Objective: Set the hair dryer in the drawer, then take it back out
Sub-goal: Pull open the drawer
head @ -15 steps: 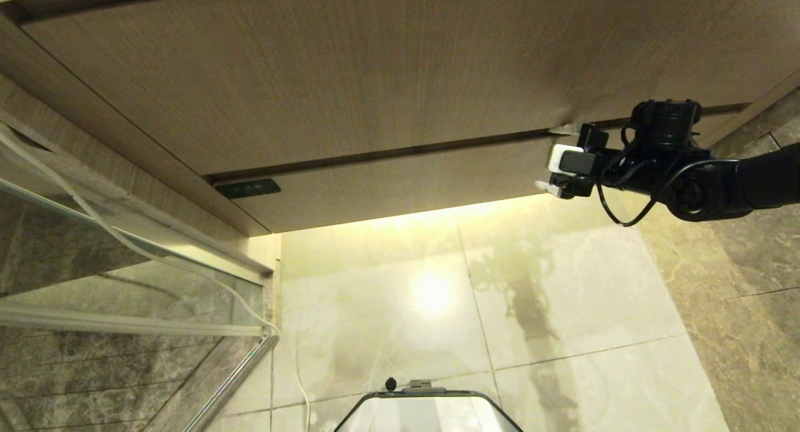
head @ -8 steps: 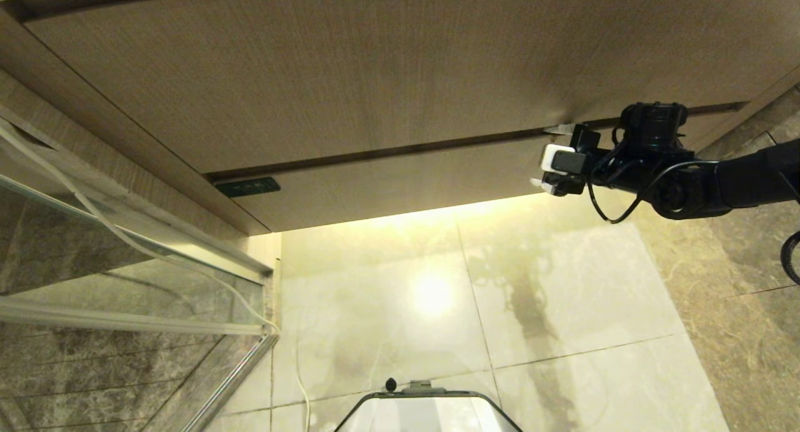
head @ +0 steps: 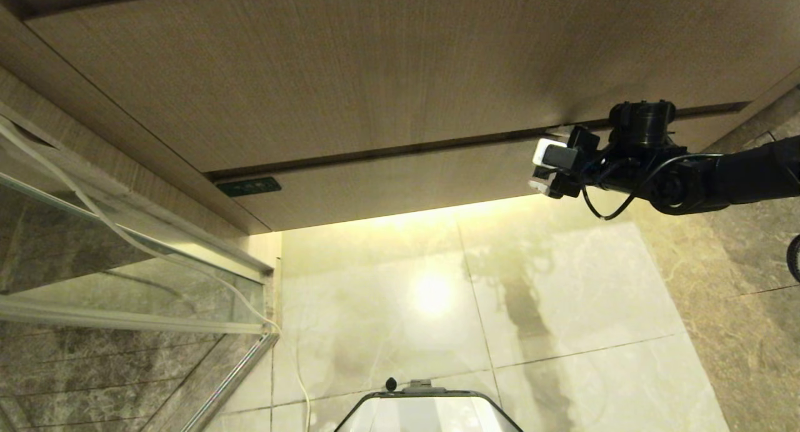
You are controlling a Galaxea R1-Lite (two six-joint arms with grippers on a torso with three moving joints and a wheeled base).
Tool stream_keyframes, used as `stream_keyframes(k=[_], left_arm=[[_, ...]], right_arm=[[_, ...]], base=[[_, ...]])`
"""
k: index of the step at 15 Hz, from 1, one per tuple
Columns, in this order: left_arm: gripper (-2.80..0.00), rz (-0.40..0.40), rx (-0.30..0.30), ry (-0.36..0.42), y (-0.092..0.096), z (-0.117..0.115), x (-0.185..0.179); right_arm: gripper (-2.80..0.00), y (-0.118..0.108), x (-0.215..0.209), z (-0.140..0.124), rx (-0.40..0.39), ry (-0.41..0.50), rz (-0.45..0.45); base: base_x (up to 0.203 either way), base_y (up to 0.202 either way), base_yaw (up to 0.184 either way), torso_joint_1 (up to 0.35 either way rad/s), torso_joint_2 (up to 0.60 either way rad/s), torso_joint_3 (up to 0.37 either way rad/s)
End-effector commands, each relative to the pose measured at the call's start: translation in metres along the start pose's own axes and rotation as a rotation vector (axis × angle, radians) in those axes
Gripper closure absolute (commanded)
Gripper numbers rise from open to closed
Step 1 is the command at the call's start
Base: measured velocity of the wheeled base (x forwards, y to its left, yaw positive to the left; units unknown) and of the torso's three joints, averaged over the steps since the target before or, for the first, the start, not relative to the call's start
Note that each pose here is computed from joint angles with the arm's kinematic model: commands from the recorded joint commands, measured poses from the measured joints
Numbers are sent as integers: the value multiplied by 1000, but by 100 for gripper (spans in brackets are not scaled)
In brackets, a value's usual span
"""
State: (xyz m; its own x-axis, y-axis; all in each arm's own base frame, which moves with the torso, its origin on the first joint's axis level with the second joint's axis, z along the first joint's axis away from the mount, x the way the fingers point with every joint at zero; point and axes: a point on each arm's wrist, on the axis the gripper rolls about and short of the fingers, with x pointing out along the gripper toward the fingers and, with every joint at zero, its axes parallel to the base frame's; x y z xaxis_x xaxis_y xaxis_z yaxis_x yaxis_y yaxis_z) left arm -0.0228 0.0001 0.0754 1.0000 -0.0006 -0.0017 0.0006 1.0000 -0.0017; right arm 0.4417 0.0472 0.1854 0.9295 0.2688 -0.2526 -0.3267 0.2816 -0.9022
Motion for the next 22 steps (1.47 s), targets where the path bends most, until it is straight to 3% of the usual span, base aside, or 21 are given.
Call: stream_keyframes(k=[1, 13, 17, 22], left_arm=[[0, 1, -1, 0, 0, 0, 0], [0, 1, -1, 0, 0, 0, 0], [0, 1, -1, 0, 0, 0, 0], [0, 1, -1, 0, 0, 0, 0]], right_arm=[[-280, 2, -7, 5, 58, 65, 41], [-280, 20, -25, 3, 83, 105, 110], [-280, 12, -39, 8, 80, 95, 88], [-280, 11, -91, 18, 107, 95, 92]], base=[[0, 0, 0, 0, 0, 0], [0, 0, 0, 0, 0, 0], [0, 0, 0, 0, 0, 0], [0, 0, 0, 0, 0, 0]])
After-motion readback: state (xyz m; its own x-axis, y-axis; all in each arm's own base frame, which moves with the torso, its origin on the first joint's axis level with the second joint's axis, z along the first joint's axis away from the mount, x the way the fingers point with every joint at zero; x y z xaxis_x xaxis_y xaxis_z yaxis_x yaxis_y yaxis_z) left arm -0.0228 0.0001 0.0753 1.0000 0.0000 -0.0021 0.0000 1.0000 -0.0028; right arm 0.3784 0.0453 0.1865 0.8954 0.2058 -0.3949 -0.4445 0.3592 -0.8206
